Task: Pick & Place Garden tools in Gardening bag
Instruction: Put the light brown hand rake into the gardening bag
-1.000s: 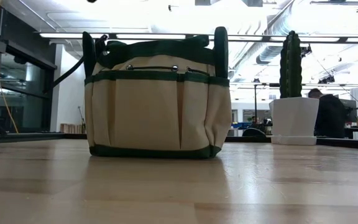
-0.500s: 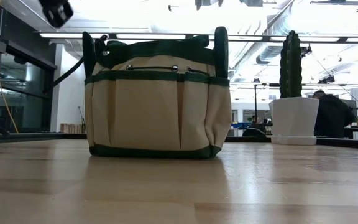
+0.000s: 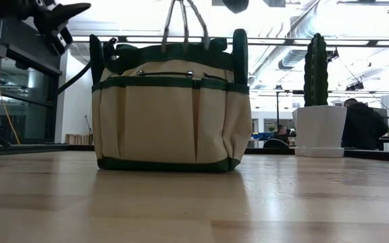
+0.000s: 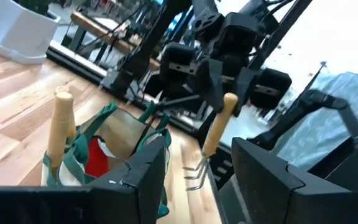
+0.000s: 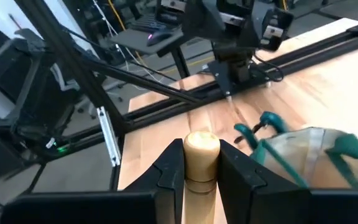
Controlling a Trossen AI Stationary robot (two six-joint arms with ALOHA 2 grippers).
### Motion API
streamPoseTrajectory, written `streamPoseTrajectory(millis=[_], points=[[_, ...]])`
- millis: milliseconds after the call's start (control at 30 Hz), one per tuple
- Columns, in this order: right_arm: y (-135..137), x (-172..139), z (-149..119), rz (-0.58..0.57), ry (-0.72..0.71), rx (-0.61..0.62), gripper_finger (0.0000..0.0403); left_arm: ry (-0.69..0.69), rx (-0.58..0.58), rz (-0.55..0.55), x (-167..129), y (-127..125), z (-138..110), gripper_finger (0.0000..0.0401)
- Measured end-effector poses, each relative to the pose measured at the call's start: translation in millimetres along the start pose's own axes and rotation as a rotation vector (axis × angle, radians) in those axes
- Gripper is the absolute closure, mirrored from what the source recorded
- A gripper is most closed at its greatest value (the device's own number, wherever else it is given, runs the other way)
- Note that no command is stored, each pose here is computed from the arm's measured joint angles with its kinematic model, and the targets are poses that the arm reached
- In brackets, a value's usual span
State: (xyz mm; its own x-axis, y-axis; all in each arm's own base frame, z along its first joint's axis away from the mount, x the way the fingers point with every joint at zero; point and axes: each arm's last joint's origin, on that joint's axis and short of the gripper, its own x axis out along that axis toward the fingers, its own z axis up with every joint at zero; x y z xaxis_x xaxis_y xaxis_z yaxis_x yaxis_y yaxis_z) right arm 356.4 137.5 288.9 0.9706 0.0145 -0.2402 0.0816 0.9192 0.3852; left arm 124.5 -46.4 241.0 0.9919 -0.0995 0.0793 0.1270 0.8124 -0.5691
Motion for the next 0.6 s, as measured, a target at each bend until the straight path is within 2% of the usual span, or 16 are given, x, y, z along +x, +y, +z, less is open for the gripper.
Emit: streamPoseTrajectory(millis=[333,600], points=[[-17.2,7.2,9.9,-0.018,-0.017,-0.04,0.0344,-0.059,-0.034,-0.033,-5.6,10.6,-12.4,0.0221],[-24.3,23.2,-1.1,-0.024,-0.011,-0.038,0.0344,-0.075,-0.037,-0.018,-6.2,11.1,-11.8,0.0221]])
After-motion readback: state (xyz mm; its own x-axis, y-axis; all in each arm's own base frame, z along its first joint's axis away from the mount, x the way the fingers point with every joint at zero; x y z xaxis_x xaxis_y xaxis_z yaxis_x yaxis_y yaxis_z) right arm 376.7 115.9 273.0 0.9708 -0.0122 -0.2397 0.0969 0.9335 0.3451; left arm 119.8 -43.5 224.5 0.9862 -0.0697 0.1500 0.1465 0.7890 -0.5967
